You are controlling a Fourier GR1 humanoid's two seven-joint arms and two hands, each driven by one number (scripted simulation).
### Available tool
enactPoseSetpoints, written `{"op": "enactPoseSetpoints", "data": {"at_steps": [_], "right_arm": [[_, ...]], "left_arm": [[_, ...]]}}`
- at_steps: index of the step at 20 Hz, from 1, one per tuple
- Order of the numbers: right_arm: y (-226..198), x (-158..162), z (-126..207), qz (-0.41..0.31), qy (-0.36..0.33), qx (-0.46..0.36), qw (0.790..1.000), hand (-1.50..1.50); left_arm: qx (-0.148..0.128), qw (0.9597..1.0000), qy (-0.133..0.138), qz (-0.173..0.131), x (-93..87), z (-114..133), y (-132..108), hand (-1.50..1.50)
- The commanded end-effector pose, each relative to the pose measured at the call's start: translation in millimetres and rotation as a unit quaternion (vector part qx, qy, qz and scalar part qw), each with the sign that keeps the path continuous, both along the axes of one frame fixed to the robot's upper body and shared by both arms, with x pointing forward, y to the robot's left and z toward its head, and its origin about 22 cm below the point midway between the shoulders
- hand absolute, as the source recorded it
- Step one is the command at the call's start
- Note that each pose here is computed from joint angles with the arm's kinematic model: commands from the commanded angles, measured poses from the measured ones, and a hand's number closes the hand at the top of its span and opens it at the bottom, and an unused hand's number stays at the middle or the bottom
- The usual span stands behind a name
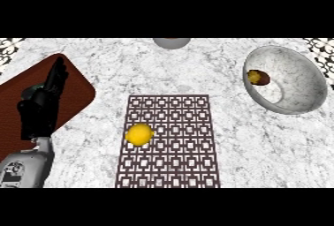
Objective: Pick the sweet potato from the placemat and place it in the bowl
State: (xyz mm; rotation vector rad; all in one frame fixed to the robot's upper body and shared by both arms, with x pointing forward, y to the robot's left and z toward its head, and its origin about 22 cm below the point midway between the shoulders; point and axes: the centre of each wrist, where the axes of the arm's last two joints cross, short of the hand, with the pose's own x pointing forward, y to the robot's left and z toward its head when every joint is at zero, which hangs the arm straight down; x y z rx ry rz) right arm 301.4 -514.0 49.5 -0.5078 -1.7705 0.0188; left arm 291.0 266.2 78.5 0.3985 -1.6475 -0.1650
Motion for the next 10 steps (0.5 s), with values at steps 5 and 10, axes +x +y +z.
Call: {"op": "enactPoseSetpoints", "data": {"at_steps": [5,10], "right_arm": [[-9,-29,-11,0.033,-0.008,0.001,0.999,-1.50],[-7,-52,-23,0.046,-0.004,0.016,0.999,-1.50]], "left_arm": [[-0.003,1.0000,0.000,0.000,-0.3,0,-2,0.00],[0.004,1.0000,0.005,-0.005,-9.8,5,6,0.00]]}}
